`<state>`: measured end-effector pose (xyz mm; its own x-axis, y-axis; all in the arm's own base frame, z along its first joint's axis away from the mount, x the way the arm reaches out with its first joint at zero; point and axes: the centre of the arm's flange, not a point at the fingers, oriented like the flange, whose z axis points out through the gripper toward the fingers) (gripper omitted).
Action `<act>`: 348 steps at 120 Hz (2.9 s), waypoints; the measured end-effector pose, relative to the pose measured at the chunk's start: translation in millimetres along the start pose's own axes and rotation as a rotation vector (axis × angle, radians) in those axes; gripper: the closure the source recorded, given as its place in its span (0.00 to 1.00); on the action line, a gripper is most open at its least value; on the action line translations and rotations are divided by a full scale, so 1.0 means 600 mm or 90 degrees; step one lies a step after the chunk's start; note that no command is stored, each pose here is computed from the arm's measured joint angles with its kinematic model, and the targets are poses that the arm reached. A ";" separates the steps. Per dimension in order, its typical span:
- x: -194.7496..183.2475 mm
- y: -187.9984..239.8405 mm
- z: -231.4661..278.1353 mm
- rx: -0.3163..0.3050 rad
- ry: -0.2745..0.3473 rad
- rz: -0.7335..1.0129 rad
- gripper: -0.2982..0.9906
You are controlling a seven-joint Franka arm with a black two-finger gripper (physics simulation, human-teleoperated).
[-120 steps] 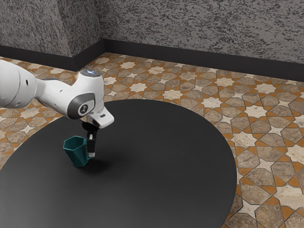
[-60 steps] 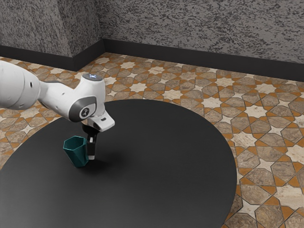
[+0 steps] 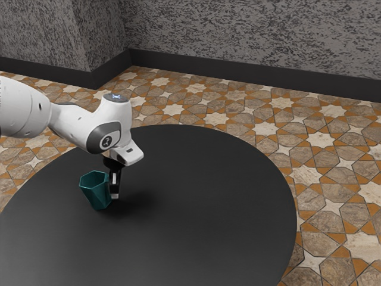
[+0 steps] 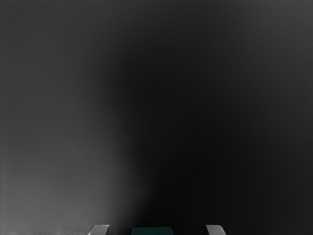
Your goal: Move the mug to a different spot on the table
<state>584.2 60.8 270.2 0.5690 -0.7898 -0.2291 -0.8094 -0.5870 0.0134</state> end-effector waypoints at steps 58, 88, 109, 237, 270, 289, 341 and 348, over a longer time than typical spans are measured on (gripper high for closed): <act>0.015 0.005 -0.015 0.013 0.005 0.004 0.73; 0.056 0.037 -0.040 0.029 0.007 0.031 0.76; 0.087 0.067 -0.065 0.039 0.000 0.057 0.80; 0.211 0.129 -0.055 0.025 -0.111 0.094 0.84; 0.220 0.136 -0.045 0.024 -0.128 0.096 0.84; 0.230 0.146 -0.038 0.025 -0.137 0.105 0.72; 0.244 0.132 -0.050 0.009 -0.044 0.070 0.30; 0.242 0.121 -0.061 0.006 -0.016 0.052 0.28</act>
<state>613.2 -103.1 273.8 0.4977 -0.8301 -0.2515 -0.8543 -0.5192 0.0230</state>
